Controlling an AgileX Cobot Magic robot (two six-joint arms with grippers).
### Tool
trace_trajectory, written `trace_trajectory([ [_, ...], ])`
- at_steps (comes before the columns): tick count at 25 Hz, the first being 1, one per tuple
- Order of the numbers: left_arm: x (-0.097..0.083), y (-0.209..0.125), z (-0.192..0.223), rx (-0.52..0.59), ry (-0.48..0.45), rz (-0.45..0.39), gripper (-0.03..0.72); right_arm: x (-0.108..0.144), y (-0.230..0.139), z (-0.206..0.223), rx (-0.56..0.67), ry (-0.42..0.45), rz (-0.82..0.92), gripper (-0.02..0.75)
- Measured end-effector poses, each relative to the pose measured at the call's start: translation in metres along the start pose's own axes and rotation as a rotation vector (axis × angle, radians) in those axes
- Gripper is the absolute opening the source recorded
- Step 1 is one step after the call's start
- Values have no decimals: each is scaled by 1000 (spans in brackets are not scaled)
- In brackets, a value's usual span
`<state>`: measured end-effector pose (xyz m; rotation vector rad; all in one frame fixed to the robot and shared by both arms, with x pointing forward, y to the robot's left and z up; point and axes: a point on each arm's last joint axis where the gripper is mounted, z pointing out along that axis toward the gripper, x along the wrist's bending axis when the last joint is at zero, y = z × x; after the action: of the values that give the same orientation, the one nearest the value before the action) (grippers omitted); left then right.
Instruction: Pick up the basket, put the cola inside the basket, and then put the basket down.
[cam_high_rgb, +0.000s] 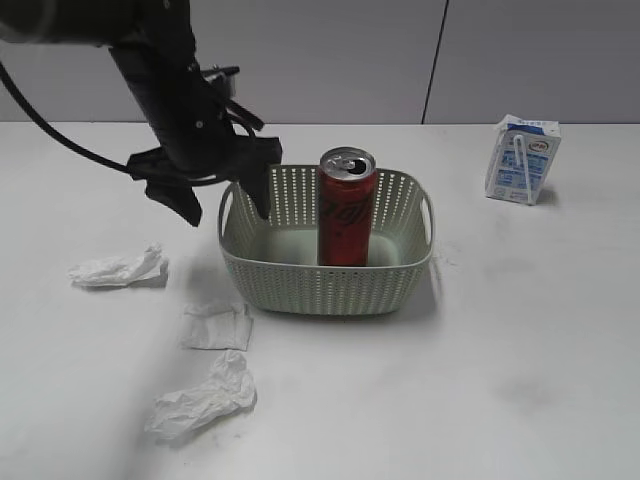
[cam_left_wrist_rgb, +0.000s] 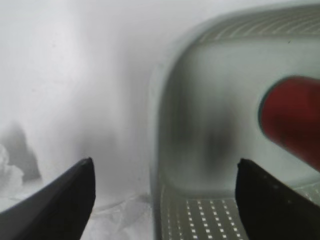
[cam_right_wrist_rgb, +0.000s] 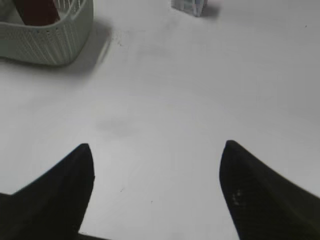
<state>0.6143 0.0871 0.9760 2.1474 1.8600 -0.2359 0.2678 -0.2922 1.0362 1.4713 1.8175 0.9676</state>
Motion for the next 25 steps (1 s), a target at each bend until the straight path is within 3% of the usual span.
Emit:
trace_trajectory([
  [6, 28, 12, -69, -108, 13, 5, 668, 1, -9, -19, -146, 1, 2, 591],
  [16, 120, -6, -161, -221, 227, -74, 635, 1, -10, -20, -152, 2, 4, 591],
  [20, 134, -33, -180, -235, 247, -105, 620, 1, -10, -20, -152, 2, 4, 591],
  [25, 129, -90, -182, -188, 246, -86, 605, 1, -10, -19, -151, 2, 5, 591],
])
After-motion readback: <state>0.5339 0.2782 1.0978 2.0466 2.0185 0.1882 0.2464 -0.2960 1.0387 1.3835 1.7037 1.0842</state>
